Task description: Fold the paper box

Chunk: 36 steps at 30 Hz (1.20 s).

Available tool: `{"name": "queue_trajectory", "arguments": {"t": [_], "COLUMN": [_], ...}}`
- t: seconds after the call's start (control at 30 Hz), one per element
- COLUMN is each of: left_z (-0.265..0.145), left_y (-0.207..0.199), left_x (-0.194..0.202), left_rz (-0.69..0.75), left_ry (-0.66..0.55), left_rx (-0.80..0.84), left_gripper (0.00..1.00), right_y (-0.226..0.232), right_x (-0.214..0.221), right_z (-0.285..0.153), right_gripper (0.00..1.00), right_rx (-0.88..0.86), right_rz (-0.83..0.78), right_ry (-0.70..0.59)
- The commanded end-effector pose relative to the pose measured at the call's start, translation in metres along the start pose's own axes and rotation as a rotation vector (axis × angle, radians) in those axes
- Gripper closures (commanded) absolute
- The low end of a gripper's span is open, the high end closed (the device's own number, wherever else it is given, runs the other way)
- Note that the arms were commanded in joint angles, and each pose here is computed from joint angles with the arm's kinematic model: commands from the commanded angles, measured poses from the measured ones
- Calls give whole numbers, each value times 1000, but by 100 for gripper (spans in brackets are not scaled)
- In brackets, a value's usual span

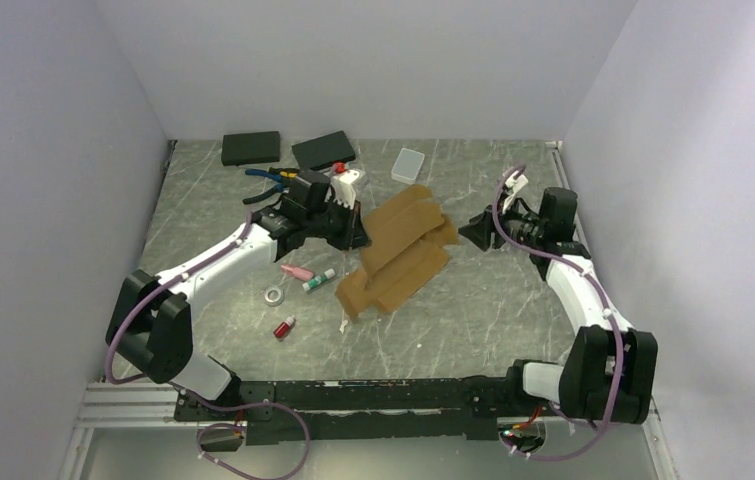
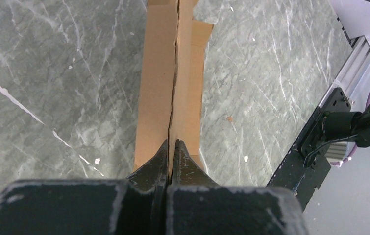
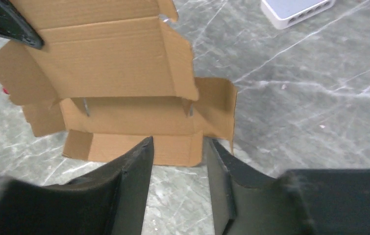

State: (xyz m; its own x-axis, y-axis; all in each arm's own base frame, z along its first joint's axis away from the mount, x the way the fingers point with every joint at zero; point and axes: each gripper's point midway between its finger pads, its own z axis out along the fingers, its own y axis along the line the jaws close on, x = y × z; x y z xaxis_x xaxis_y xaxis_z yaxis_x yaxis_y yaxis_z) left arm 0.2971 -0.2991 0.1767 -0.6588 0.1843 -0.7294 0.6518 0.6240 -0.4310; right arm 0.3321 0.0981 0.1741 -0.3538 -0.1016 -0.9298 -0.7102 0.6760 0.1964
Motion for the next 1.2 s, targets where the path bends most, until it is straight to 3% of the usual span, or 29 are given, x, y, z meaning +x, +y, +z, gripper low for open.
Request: {"name": "queue_trajectory", "arguments": {"t": [0.0,0.1,0.23,0.4,0.7,1.17], "left_z": [-7,-9,-15,-17,-12,-7], "left_y": [10,21,28,34,33,36], "left_x": [-4,-1,1,9,14,21], "left_rz": [-78,-155,-211,-236,-245,-250], "left_ry": [-38,-43,-56,-47,-32,-21], "left_rx": [-46,-61,-56,-53,-18,-20], "left_gripper": [100,100,100,100,100,100], "right_y": [3,-7,-11,-21,-32,23], "right_x": [6,18,27,27,50,64], "right_z": [14,34,68,93,126,151], "right_gripper": [64,88,98,100,100,100], "right_rx": [-68,-35,115,254,283,65], "right_rz": [137,329,354,302,289,287], "right_ry": [-7,56,119,151,236,307]}}
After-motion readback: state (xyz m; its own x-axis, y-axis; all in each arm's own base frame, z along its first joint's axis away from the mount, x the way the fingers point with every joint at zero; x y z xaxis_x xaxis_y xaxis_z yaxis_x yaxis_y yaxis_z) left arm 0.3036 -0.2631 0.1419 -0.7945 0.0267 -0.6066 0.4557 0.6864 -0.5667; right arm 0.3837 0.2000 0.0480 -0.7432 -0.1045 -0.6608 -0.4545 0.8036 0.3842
